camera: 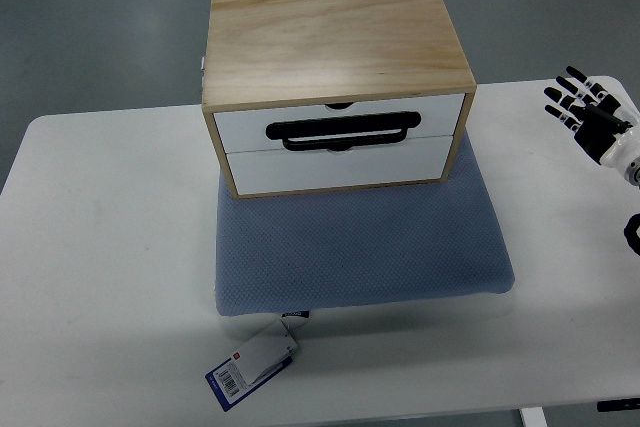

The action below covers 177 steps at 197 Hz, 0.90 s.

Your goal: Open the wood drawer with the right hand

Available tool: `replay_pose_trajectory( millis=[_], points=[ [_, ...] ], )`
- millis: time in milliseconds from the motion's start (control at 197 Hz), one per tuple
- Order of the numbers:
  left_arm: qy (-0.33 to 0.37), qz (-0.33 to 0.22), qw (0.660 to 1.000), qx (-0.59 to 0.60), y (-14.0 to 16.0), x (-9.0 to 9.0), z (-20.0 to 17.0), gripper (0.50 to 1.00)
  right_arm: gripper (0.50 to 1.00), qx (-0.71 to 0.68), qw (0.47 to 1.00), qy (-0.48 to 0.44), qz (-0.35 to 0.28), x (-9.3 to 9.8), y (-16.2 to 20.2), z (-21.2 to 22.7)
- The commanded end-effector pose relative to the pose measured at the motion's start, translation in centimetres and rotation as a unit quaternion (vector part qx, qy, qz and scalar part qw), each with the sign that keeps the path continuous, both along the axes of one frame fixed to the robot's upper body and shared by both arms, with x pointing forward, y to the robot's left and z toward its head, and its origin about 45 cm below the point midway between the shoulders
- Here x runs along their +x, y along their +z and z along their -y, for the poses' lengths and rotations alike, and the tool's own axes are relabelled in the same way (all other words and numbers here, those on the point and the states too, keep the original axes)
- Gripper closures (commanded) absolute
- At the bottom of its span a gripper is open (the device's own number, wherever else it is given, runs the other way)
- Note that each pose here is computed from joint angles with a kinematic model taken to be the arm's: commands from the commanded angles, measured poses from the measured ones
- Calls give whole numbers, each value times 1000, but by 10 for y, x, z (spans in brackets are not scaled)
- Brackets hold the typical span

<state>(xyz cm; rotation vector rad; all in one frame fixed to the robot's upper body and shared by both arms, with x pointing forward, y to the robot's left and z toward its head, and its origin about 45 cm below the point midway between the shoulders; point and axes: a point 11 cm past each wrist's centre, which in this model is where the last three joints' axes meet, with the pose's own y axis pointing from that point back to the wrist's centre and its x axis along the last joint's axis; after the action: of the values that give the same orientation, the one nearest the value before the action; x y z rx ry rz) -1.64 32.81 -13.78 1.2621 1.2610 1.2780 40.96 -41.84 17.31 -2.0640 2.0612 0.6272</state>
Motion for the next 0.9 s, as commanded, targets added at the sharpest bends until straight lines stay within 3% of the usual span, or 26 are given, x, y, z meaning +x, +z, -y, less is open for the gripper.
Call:
replay_pose_trajectory(
  millis=[0,894],
  points=[
    [-1,-1,1000,0,0,0,0,500,566,0,1000,1,0,0,0,0],
    [2,-4,1000,4,0,-3,-1,500,568,2,1000,15,5,-1,1,-1]
  ],
)
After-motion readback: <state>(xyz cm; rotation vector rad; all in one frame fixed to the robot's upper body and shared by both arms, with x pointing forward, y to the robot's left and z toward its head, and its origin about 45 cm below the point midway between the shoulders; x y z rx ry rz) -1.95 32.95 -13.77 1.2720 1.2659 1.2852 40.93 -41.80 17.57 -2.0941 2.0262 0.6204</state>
